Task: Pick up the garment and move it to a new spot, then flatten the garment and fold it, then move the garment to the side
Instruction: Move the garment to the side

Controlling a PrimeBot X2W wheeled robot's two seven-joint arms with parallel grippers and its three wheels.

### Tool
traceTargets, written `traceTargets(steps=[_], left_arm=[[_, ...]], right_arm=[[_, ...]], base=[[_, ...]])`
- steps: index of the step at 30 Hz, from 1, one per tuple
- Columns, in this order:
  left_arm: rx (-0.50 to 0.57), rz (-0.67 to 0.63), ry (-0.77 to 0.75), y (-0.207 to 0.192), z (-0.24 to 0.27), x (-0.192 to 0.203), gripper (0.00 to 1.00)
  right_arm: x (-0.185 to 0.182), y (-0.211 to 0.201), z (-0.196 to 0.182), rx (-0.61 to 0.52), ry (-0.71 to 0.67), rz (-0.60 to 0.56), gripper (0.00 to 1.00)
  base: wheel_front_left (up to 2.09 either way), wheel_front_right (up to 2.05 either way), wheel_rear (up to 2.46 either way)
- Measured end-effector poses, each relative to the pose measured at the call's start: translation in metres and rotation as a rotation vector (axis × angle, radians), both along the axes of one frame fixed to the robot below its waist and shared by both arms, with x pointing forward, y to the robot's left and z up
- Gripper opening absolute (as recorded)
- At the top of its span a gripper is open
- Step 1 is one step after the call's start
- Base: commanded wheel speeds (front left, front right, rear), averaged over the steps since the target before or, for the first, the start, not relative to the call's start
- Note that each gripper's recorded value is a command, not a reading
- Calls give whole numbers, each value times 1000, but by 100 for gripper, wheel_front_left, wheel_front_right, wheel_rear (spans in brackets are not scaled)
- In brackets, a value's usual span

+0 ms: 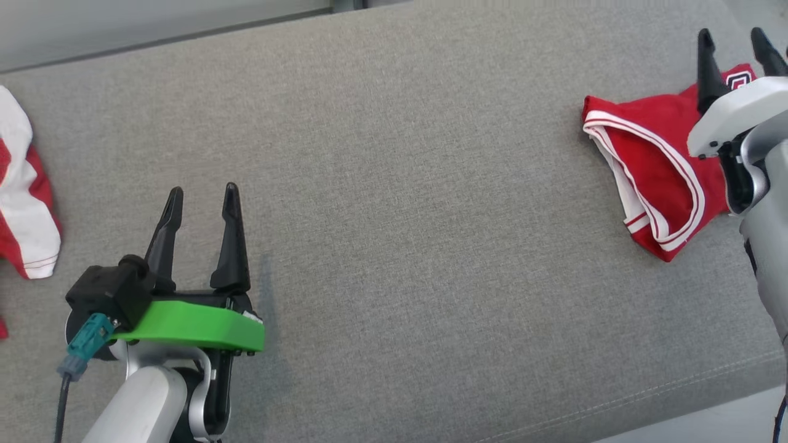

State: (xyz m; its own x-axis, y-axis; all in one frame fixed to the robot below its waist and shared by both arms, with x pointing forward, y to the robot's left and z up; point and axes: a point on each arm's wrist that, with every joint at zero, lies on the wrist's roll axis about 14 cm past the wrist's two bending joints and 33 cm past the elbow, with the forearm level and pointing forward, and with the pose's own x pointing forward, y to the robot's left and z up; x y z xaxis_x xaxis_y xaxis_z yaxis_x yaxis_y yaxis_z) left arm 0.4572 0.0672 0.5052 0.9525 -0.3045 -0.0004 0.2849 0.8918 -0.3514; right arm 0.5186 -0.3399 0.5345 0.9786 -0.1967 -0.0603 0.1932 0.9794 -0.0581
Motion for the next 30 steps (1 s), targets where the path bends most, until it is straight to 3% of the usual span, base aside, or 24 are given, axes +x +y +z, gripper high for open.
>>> traceTargets(steps=[9, 30], left_arm=[[10, 79, -22, 20, 10, -31, 100], [53, 230, -33, 74, 10, -99, 100]], right_arm=[[-24, 50, 35, 29, -130, 140, 100], [-137, 146, 34, 175, -223, 250, 100]], base=[[0, 0, 0], [0, 0, 0]])
